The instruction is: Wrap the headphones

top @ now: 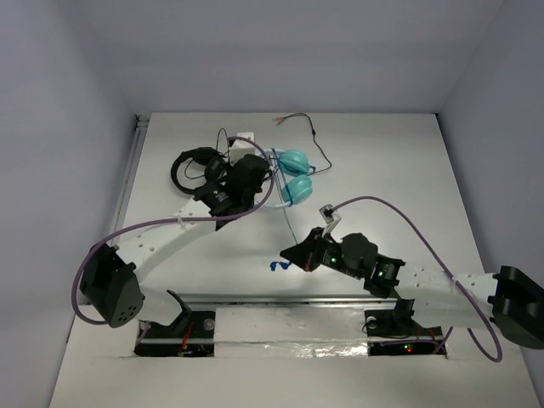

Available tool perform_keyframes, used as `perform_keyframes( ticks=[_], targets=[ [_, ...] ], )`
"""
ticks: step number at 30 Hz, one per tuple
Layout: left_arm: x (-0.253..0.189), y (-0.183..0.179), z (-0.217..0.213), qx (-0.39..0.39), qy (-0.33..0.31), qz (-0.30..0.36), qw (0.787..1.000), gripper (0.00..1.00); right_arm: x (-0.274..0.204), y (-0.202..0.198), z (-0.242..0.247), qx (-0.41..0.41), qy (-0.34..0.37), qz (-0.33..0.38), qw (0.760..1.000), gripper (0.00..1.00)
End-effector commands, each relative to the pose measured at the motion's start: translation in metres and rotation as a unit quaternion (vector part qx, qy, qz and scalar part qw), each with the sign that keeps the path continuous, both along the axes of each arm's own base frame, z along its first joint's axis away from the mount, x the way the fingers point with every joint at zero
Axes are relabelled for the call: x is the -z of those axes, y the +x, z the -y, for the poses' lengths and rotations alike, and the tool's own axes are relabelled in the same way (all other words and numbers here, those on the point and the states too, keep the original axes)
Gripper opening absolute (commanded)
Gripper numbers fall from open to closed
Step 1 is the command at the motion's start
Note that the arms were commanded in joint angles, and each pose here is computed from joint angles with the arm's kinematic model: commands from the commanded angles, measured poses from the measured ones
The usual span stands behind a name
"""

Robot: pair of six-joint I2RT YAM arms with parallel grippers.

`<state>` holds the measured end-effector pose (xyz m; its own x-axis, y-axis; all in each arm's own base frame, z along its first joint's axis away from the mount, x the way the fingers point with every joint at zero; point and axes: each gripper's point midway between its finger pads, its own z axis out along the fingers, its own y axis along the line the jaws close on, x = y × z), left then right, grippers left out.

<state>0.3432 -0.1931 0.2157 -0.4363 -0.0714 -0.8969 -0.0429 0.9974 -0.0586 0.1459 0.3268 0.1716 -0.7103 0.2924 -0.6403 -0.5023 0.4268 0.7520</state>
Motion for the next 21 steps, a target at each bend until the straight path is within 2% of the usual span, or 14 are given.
perform_keyframes(
  ticks=[1, 5, 7, 10, 14, 21],
  targets=[
    [0.003, 0.011, 0.013, -0.010, -0.066, 0.029, 0.997, 0.00, -0.048, -0.003, -0.010, -0.016, 0.037, 0.027, 0.999, 0.00],
    [0.043, 0.000, 0.017, 0.004, -0.074, -0.005, 0.997, 0.00, -0.070, 0.009, -0.010, 0.014, 0.051, 0.039, 0.998, 0.00],
    [0.063, -0.015, 0.023, 0.017, -0.068, -0.023, 0.997, 0.00, -0.084, 0.024, -0.007, 0.055, 0.064, 0.043, 0.996, 0.00],
    [0.077, -0.027, 0.031, 0.027, -0.074, -0.030, 0.996, 0.00, -0.095, 0.048, 0.002, 0.134, 0.082, 0.020, 0.987, 0.00],
    [0.092, -0.048, 0.042, 0.043, -0.073, -0.042, 0.996, 0.00, -0.112, 0.064, 0.007, 0.183, 0.111, 0.019, 0.977, 0.00],
    [0.109, -0.076, 0.056, 0.059, -0.113, -0.062, 0.990, 0.00, -0.117, 0.099, 0.037, 0.315, 0.138, 0.003, 0.939, 0.00]
  ],
)
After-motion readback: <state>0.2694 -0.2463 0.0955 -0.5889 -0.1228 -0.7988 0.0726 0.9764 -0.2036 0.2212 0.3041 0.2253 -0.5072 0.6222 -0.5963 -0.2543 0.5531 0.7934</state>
